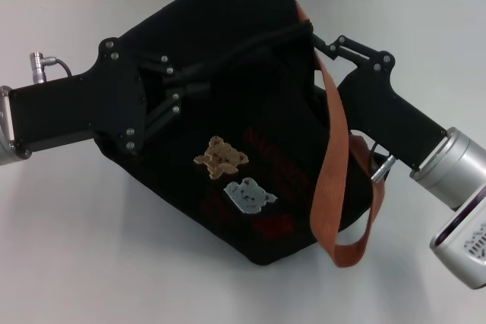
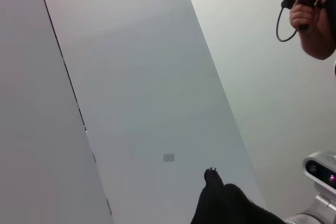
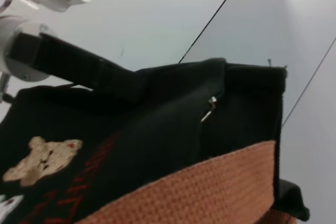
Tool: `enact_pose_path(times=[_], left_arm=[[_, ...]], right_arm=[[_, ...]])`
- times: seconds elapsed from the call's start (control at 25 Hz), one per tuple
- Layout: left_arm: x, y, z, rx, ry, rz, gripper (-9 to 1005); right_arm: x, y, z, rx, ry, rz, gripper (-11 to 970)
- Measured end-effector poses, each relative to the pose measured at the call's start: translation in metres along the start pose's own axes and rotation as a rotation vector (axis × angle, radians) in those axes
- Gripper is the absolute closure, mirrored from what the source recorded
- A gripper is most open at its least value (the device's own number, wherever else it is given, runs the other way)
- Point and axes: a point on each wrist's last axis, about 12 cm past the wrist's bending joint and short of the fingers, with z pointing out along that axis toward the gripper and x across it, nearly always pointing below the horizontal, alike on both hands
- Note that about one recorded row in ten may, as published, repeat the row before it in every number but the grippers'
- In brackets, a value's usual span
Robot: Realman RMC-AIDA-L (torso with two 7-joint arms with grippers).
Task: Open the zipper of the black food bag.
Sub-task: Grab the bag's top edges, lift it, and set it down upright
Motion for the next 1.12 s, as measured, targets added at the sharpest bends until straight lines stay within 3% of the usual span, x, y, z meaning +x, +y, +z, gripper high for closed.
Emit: enact_pose_path(times=[0.68, 1.12], left_arm=[[0.002, 0.006, 0.009, -0.012, -0.009, -0.007, 911], [0.003, 0.006, 0.01, -0.01, -0.012, -0.012, 910]], right_arm=[[0.0, 0.02, -0.021, -0.074, 0.019, -0.165, 614], [-0.005, 0.018, -0.016, -0.058, -0.018, -0.181, 638]])
